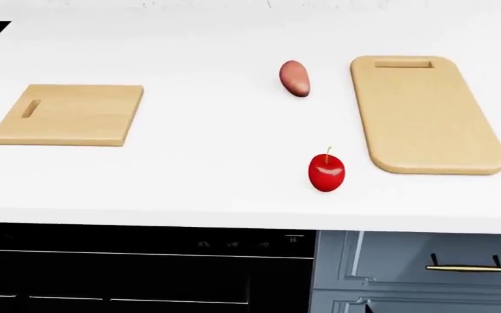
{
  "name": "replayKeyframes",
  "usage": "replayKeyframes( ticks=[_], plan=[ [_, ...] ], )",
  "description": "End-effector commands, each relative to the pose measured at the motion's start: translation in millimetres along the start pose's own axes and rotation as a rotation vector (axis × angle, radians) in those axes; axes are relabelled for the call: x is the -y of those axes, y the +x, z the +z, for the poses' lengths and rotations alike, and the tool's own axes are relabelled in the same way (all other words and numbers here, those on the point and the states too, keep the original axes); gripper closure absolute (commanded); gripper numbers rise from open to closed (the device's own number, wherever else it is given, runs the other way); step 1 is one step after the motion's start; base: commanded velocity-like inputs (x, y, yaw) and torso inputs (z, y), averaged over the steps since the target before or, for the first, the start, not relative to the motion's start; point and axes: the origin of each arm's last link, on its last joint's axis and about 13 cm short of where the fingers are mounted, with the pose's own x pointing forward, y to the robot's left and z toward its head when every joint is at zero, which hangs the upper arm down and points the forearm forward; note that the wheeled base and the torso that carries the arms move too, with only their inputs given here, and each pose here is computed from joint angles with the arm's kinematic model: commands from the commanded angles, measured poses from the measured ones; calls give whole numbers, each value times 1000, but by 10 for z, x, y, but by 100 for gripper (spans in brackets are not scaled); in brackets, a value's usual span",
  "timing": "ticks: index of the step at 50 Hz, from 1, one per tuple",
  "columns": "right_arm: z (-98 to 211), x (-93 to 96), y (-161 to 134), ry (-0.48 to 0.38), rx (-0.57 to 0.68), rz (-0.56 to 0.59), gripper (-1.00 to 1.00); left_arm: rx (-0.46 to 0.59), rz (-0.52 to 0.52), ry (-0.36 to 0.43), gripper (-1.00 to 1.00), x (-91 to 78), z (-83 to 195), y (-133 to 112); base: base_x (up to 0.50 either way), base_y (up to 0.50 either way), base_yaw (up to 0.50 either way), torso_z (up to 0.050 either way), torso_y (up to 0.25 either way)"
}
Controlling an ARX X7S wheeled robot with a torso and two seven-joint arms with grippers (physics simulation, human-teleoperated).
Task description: Place the cherry and the sweet potato on separate cutting boards.
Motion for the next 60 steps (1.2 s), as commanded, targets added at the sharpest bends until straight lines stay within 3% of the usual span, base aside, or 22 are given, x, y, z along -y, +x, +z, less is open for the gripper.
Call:
replayKeyframes(
  ticks=[1, 2, 7, 10, 13, 16, 23, 27, 33, 38, 60],
  plan=[
    [44, 3, 4, 26, 12, 9, -100, 6, -27, -119, -100, 18, 119, -24, 0, 0, 0, 0, 0],
    [44, 3, 4, 26, 12, 9, -100, 4, -39, -95, -100, 31, 140, -15, 0, 0, 0, 0, 0],
    [609, 112, 182, 1, 56, 33, -100, 30, -107, -101, -100, 41, 539, 146, 0, 0, 0, 0, 0],
    [1023, 178, 264, -103, 100, 24, -100, 27, -153, -122, -100, 47, 844, 203, 0, 0, 0, 0, 0],
    [1333, 265, 301, -68, 141, 60, -100, 43, -195, -101, -100, 16, 1065, 251, 0, 0, 0, 0, 0],
    [1444, 354, 334, -15, 126, 77, -100, 56, -191, -64, -100, -55, 1207, 305, 0, 0, 0, 0, 0],
    [1724, 542, 353, -20, 152, 85, -100, 74, -227, -53, -100, -153, 1570, 389, 0, 0, 0, 0, 0],
    [1718, 631, 364, -3, 94, 73, -100, 73, -217, -18, -100, -208, 1607, 441, 0, 0, 0, 0, 0],
    [1759, 741, 308, -9, 111, 61, -100, 68, -200, -21, -100, -240, 1595, 445, 63, -38, 0, 0, 0],
    [1744, 724, 309, 44, 103, 89, -100, 65, -191, -12, -100, -268, 1602, 452, 255, -149, 0, 0, 0],
    [1804, 572, 367, 28, 80, 197, -100, 54, -211, 6, -100, -304, 1638, 525, 481, -60, 0, 0, 0]
  ],
)
